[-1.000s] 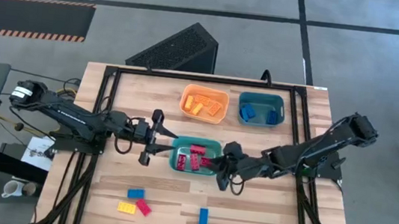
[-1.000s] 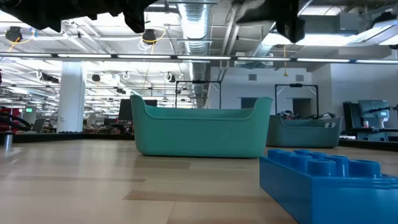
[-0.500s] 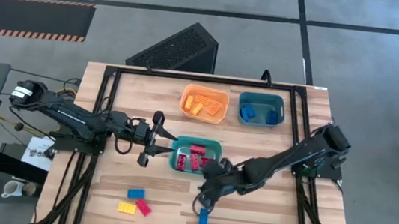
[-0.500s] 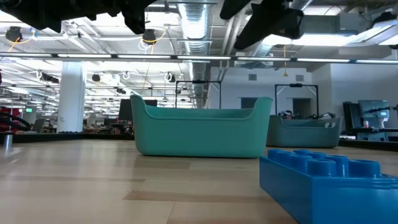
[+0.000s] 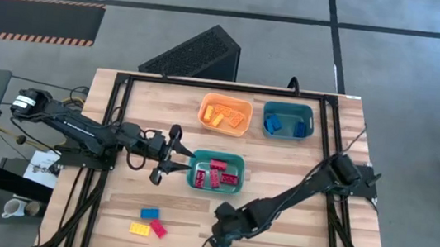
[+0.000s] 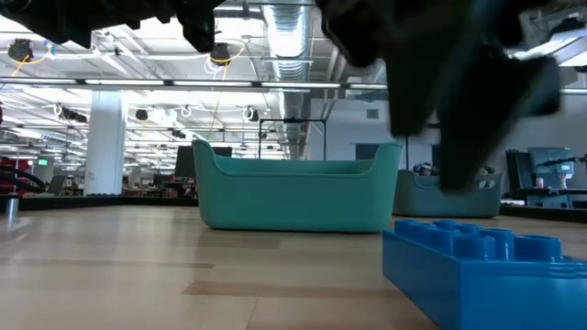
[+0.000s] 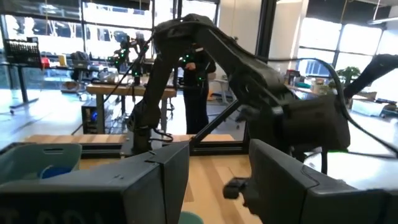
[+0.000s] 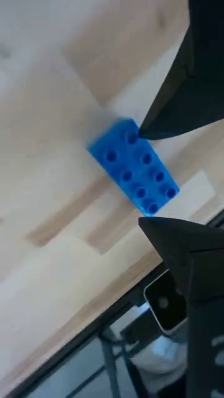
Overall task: Sort & place blocks by color
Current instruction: Put the blue game piece into the blue bin
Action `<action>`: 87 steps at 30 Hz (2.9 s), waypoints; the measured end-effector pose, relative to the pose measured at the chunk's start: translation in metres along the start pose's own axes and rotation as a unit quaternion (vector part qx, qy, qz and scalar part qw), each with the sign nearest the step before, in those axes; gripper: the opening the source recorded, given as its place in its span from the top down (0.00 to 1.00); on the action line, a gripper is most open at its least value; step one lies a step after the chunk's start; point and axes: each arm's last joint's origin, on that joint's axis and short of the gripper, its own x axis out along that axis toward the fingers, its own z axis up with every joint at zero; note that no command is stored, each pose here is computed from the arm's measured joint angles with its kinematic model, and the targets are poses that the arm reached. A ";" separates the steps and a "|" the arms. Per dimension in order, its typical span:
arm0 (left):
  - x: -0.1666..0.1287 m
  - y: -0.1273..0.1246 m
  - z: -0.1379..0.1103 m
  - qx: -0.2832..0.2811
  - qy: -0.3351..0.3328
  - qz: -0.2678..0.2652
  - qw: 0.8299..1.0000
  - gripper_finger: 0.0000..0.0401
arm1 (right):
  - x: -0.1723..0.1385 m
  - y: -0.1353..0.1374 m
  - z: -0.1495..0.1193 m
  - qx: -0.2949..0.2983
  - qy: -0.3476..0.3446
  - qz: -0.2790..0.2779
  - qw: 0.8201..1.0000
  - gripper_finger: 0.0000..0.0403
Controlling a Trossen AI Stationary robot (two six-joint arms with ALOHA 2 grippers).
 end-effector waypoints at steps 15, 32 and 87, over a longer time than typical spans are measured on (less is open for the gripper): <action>0.000 -0.004 -0.003 -0.032 0.015 -0.009 0.999 0.62 | 0.021 -0.004 -0.007 0.078 -0.004 -0.022 0.997 0.41; 0.000 -0.007 -0.006 -0.031 0.031 -0.013 0.999 0.62 | 0.043 -0.013 -0.005 0.100 -0.001 -0.055 0.993 0.40; 0.000 -0.006 -0.009 -0.030 0.046 -0.007 0.998 0.62 | -0.055 -0.037 0.038 -0.061 -0.078 -0.320 0.942 0.63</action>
